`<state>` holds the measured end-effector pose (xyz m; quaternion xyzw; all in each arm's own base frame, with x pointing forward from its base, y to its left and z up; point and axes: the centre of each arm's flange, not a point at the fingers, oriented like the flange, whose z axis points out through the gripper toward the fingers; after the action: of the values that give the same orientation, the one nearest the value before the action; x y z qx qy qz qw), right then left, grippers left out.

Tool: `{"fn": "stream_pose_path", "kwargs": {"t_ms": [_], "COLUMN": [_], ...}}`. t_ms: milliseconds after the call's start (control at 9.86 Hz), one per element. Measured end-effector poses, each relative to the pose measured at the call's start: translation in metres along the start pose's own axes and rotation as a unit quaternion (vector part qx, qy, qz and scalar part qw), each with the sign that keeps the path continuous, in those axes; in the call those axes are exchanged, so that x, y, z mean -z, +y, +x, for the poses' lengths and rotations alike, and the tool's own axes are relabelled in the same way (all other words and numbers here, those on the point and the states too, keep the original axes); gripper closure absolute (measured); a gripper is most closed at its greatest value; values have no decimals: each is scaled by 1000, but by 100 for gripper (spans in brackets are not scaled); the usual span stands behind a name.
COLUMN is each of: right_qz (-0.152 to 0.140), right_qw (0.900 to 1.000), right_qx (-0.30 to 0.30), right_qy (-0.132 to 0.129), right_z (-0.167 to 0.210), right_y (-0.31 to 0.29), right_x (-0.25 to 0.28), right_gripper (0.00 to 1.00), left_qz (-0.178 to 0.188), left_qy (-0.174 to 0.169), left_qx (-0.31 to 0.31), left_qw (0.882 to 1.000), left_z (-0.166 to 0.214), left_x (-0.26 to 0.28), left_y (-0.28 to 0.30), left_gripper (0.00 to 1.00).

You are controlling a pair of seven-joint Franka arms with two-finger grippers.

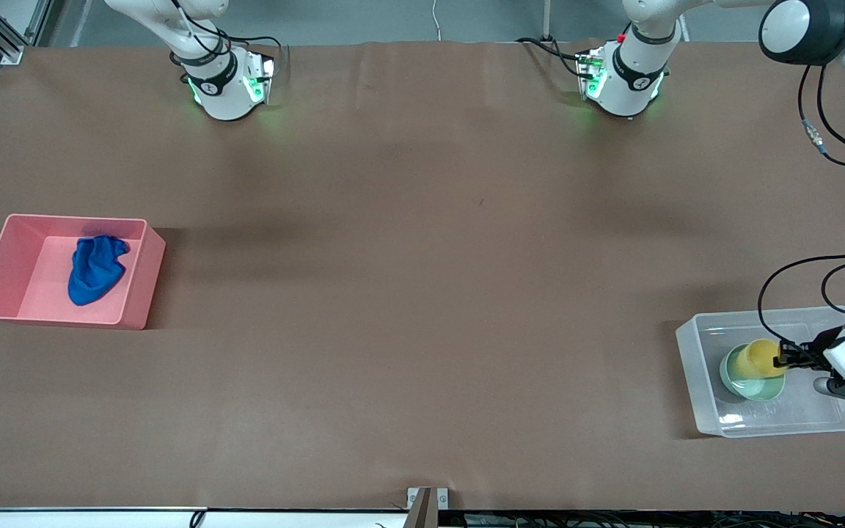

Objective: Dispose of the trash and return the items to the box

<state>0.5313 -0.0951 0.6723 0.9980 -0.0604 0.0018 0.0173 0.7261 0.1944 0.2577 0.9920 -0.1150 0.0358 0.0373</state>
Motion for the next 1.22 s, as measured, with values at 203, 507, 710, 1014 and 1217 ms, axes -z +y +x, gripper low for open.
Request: {"fn": "stream_pose_path", "kwargs": {"t_ms": [203, 507, 710, 1014, 1217], "right_qz": [0, -1, -1, 0, 0], "right_qw": [1000, 1000, 1000, 1000, 1000], "right_qx": [0, 1, 1, 1, -1], "right_qy": [0, 21, 8, 3, 2], "right_z": [0, 6, 4, 3, 3], "right_y": [0, 0, -1, 0, 2], "right_x": [0, 2, -1, -2, -3], "right_gripper": [0, 0, 0, 0, 0], "left_qz": [12, 42, 46, 40, 44], "left_qy": [17, 66, 68, 27, 9], "left_qx": [2, -17, -17, 9, 5], "left_qw": [1000, 997, 997, 999, 999], "left_z": [5, 25, 33, 14, -9], "left_x": [19, 108, 181, 280, 334], "left_y": [-5, 16, 67, 153, 202], "left_gripper": [40, 0, 0, 0, 0]}}
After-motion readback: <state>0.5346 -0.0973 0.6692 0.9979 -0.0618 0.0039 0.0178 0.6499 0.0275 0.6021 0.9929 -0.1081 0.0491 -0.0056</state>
